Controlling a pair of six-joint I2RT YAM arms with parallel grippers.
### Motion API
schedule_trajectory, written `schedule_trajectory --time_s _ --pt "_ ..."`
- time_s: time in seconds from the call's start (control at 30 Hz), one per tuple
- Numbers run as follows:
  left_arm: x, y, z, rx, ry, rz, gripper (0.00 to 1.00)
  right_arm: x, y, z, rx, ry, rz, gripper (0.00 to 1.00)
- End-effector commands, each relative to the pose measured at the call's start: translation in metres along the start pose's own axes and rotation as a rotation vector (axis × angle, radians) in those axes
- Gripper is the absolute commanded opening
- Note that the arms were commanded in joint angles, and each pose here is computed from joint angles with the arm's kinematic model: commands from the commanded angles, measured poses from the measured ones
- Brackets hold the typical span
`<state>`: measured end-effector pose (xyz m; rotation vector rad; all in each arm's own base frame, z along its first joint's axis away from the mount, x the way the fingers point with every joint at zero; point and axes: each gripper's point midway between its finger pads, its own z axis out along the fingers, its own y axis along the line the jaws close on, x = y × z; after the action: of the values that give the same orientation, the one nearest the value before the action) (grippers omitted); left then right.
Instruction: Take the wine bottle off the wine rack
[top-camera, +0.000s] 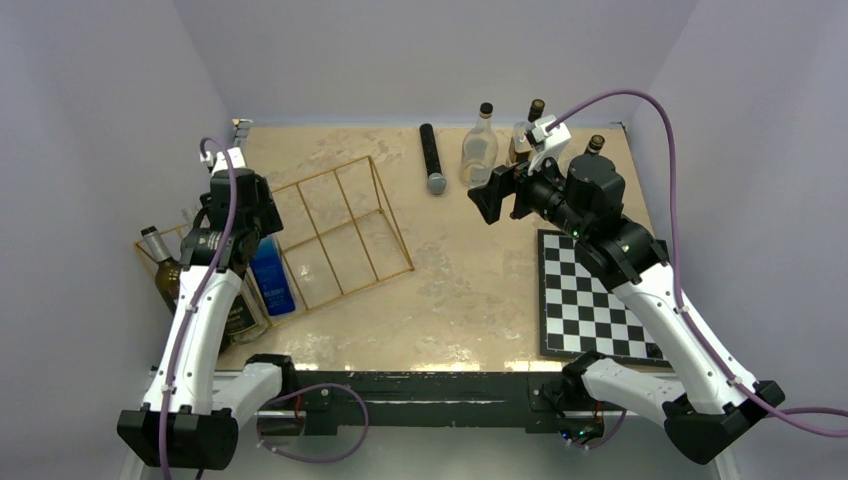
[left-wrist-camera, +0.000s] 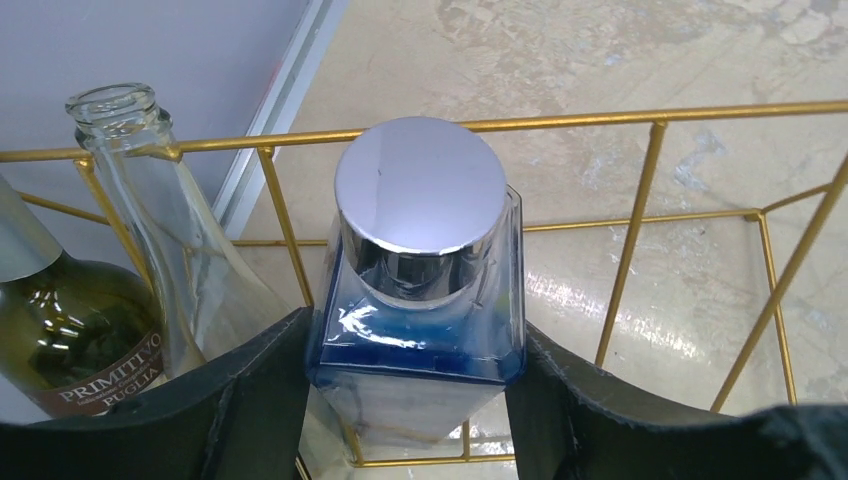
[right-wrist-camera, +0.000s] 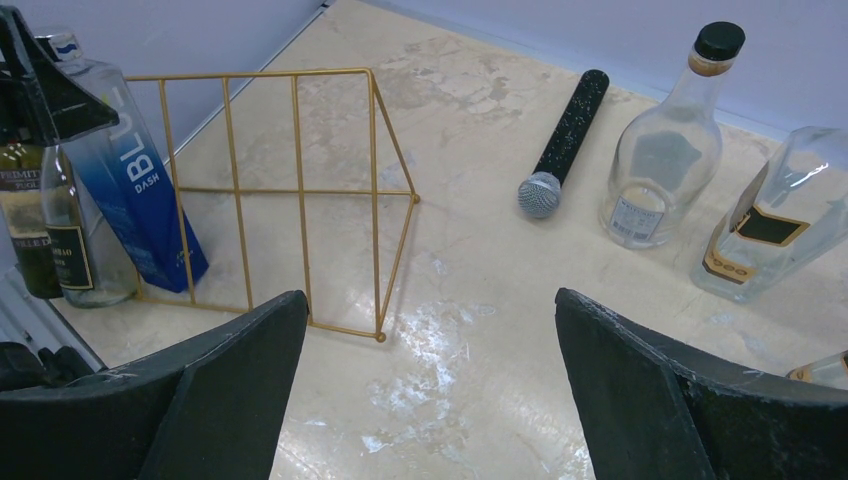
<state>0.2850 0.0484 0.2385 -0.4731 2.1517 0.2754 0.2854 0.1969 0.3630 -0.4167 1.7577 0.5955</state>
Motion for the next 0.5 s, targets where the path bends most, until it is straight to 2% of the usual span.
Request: schedule_trajectory --time_s 0.0,0.47 --pt "-0.044 -0.025 -0.027 0.147 -0.185 -0.048 0.0 -0.013 0.002 -0.004 -0.001 -0.038 -0.01 0.99" --pt "-0.052 -0.043 -0.073 0.318 -0.256 -0.025 0.0 -0.015 0.002 -0.005 0.002 -0.042 -0.003 0.99"
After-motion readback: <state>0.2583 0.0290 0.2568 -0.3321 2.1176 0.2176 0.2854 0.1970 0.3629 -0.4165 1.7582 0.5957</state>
